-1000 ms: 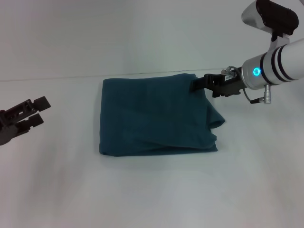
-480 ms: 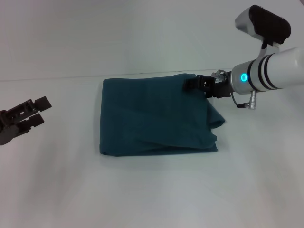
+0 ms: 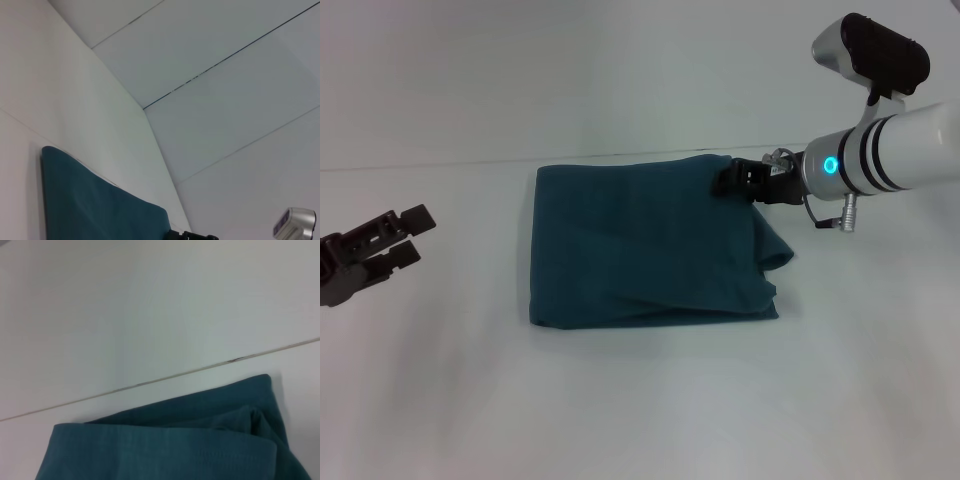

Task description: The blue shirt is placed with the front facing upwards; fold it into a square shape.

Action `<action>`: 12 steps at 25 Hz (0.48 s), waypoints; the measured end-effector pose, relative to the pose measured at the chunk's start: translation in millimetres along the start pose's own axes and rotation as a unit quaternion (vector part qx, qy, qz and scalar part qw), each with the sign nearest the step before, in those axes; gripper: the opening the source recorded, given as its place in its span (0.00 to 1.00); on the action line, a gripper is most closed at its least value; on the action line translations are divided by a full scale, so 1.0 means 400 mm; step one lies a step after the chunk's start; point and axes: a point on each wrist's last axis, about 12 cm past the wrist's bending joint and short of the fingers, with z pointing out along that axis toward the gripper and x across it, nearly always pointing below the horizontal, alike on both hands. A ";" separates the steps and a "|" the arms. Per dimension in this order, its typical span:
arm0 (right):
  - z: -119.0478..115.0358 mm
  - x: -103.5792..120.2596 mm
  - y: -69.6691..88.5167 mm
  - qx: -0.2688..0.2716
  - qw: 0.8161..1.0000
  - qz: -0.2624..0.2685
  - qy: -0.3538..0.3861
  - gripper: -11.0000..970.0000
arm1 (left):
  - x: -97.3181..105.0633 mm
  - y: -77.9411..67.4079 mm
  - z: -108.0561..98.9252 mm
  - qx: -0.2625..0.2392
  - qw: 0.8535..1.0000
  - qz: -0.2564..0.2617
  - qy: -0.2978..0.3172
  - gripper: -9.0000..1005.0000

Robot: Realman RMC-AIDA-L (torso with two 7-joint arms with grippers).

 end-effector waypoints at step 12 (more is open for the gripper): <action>-0.003 -0.005 0.002 0.000 1.000 -0.004 -0.001 0.16 | 0.005 0.003 0.002 0.000 1.000 -0.002 0.002 0.93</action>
